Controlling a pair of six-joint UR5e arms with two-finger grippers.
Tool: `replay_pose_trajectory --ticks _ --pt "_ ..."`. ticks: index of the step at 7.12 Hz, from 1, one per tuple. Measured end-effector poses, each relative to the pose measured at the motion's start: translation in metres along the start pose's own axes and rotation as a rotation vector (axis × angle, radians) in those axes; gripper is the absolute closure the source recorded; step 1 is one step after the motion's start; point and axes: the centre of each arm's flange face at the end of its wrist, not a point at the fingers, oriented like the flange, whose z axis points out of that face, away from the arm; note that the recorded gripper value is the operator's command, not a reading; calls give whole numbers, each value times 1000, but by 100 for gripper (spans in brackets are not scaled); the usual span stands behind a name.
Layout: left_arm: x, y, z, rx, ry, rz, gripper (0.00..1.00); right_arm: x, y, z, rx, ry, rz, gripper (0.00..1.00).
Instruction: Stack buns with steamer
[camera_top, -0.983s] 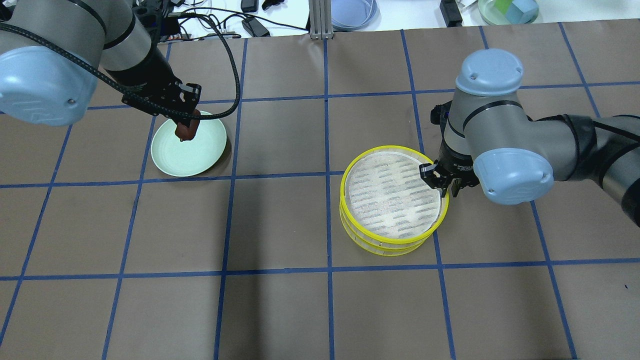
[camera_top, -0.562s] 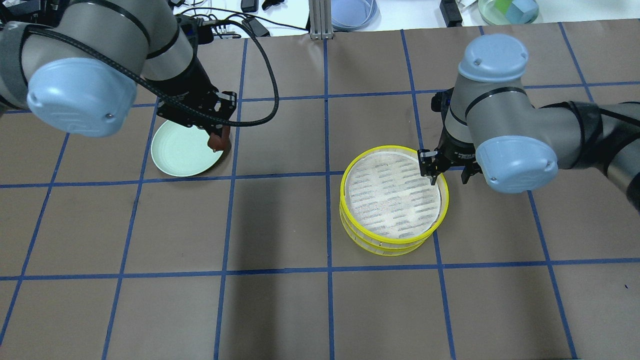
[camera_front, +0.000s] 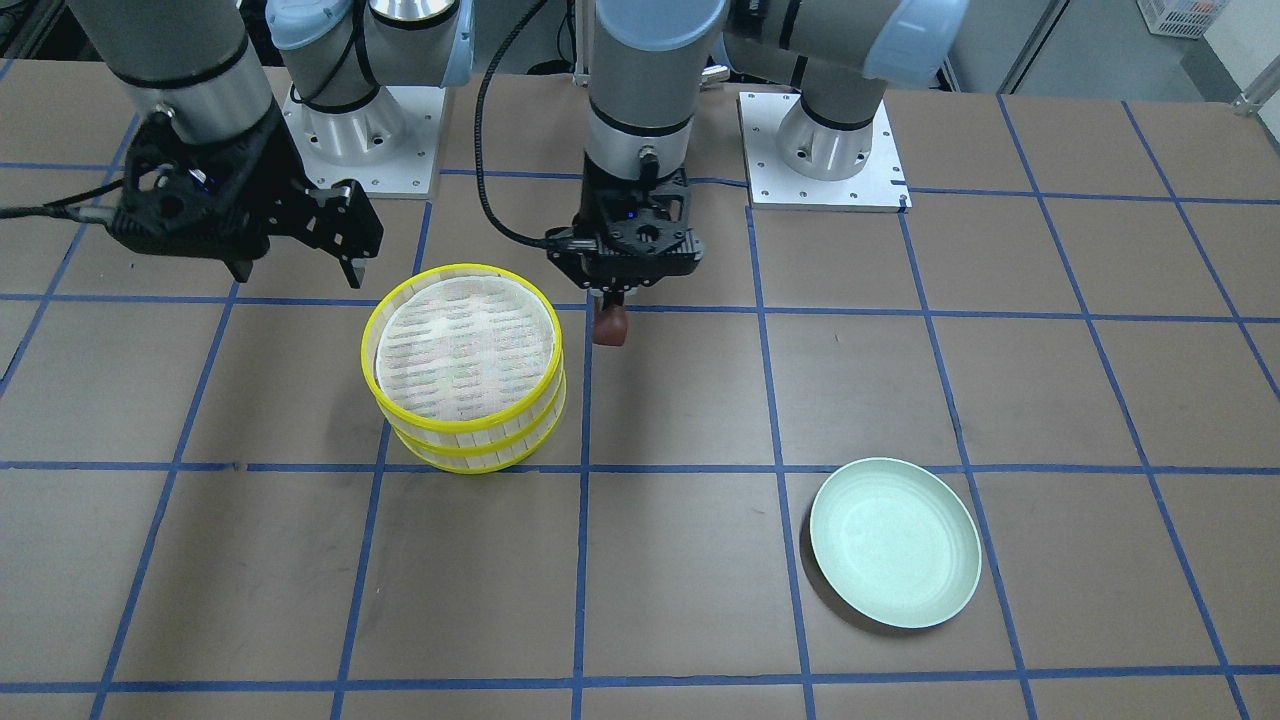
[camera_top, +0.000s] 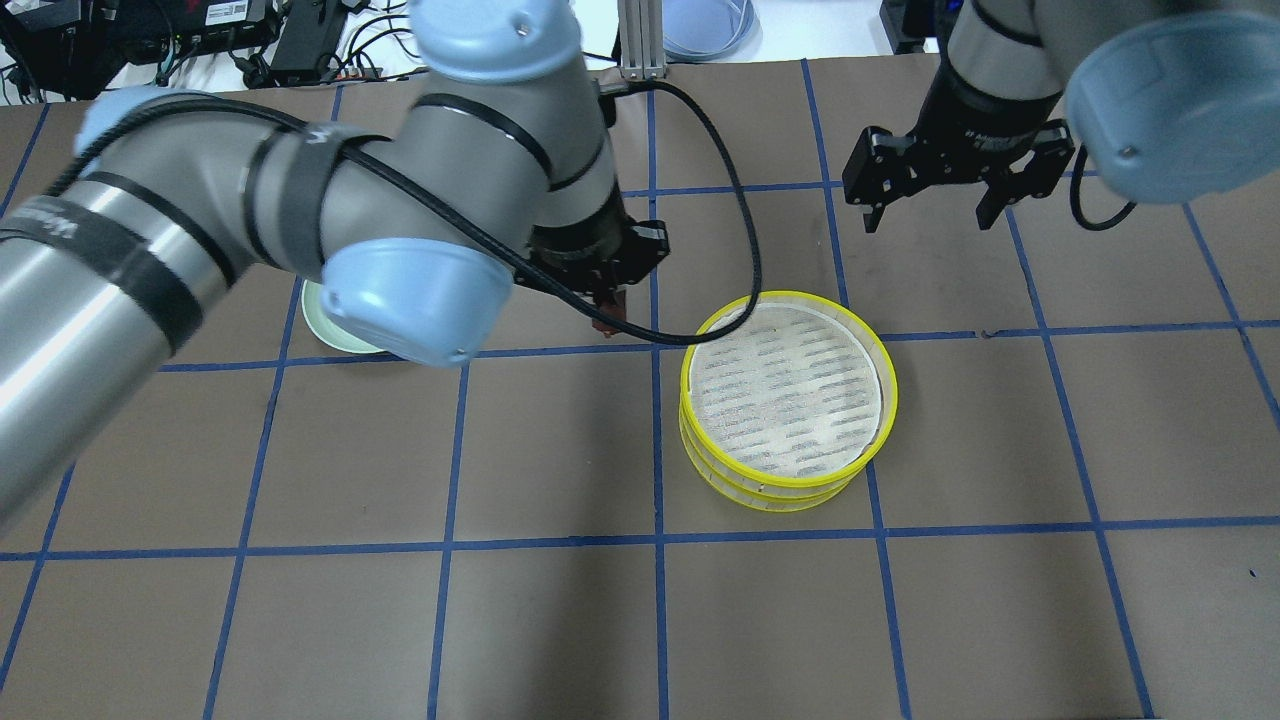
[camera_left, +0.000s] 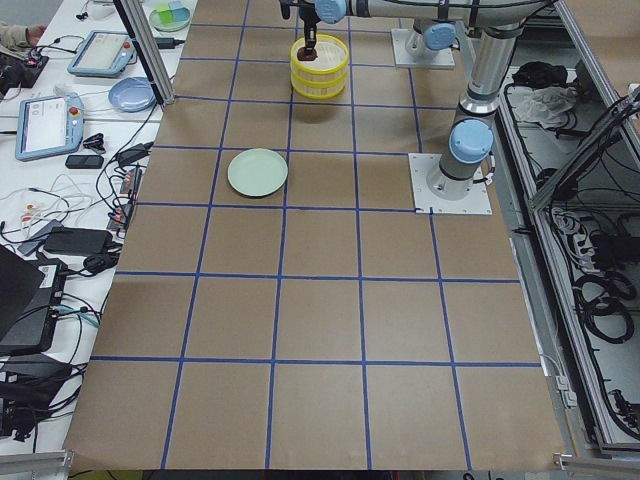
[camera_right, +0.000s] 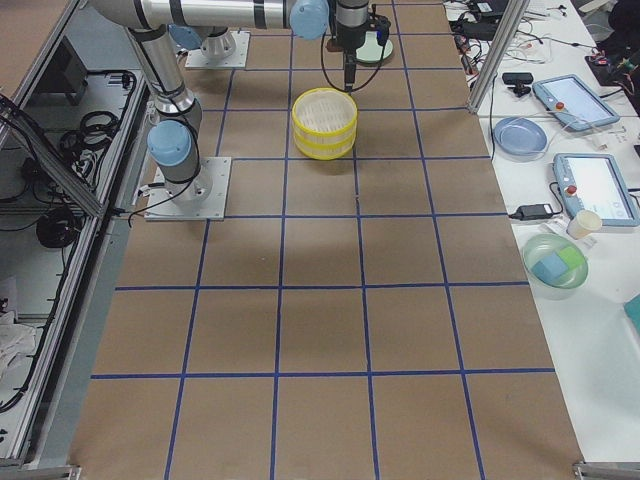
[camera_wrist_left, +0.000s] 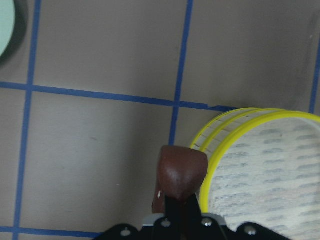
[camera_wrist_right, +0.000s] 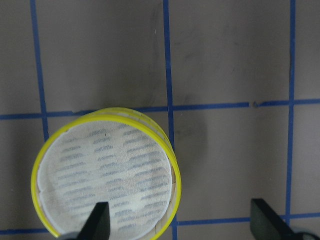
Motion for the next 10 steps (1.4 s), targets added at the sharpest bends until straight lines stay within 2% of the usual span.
replay_pose_trajectory --ticks 1,2,3,4,7,9,10 --pt "25 11 18 3 14 -11 81 1 4 -33 31 -5 1 0" --pt "43 14 42 -4 21 -20 37 2 9 -57 52 -8 3 0" --pt "55 14 67 -19 25 -19 7 3 17 -72 63 -7 3 0" --pt "62 14 85 -33 28 -12 0 4 23 -78 66 -5 1 0" --pt "65 17 85 -33 28 -4 0 3 27 -67 39 -6 -5 0" --pt "54 12 63 -6 23 11 0 4 26 -62 33 -7 -4 0" --pt "33 -2 46 19 -3 56 0 3 25 -61 30 -7 -5 0"
